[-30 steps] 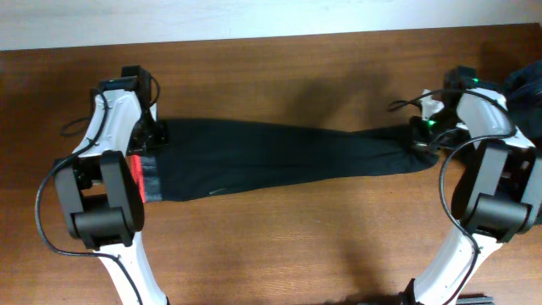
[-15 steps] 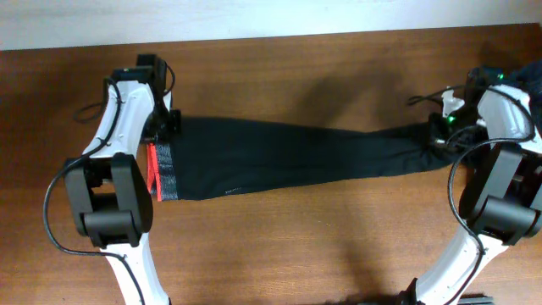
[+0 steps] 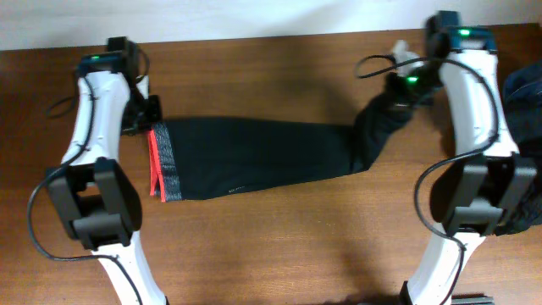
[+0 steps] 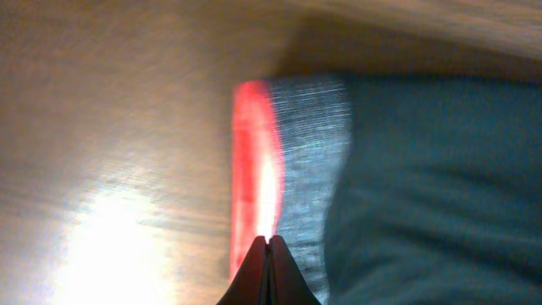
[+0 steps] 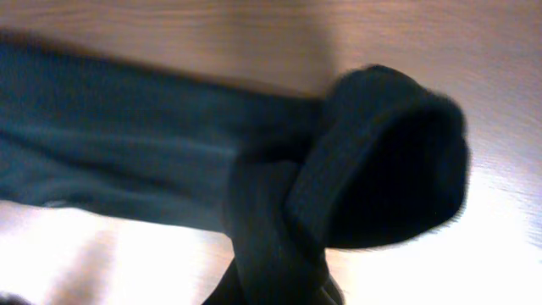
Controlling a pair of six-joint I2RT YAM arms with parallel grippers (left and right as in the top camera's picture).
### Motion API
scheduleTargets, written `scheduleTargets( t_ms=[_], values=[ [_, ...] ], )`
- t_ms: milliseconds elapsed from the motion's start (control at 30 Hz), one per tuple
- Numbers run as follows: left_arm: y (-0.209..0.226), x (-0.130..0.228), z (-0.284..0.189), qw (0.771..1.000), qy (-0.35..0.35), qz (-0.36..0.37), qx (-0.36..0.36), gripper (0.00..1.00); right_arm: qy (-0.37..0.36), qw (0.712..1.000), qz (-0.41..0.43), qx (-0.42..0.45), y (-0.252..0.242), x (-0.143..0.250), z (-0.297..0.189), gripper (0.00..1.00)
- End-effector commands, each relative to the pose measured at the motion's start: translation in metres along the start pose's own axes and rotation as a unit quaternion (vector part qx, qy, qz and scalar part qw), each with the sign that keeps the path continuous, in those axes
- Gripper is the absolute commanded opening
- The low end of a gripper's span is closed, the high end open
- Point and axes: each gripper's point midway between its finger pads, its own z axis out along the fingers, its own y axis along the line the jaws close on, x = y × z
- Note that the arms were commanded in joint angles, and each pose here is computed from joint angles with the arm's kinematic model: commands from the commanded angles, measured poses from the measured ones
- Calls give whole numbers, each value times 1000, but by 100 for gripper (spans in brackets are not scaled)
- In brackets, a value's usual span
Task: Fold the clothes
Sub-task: 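Carry the leg ends left with the right gripper, folding onto waistband half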
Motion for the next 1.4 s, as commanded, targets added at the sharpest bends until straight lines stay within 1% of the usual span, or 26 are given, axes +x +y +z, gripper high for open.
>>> scheduleTargets(
  t_ms=[0, 200, 333, 400, 567, 867, 1000, 1100, 1200, 1367],
  values=[
    [24, -6, -11, 999, -9, -44, 21, 1, -7, 999, -11, -35, 50, -6, 5, 4],
    [68, -2, -13, 994, -1, -100, 34, 0, 6, 999, -23, -42, 104, -1, 23, 4],
    [79, -1, -14, 990, -2, -125, 67, 1, 11, 998, -43, -48, 133, 2, 36, 4],
    [80, -1, -14, 988, -2, -132, 82, 1, 14, 997, -54, -51, 149, 4, 44, 4],
    [82, -2, -14, 987, -3, -135, 82, 1, 14, 996, -68, -61, 182, 7, 62, 4],
    [82, -1, -14, 987, -3, -135, 83, 1, -16, 987, -135, -90, 249, 10, 80, 4],
    [82, -1, -14, 988, -3, -133, 82, 1, -25, 982, -158, -97, 268, 13, 83, 4],
    [82, -1, -14, 988, -3, -133, 82, 0, -32, 981, -171, -86, 276, 15, 87, 4],
    [82, -1, -14, 988, -3, -133, 82, 1, -39, 979, -186, -75, 285, 16, 97, 4],
    [82, -1, -14, 988, -3, -133, 83, 1, -40, 973, -212, -85, 308, 23, 118, 4]
  ],
)
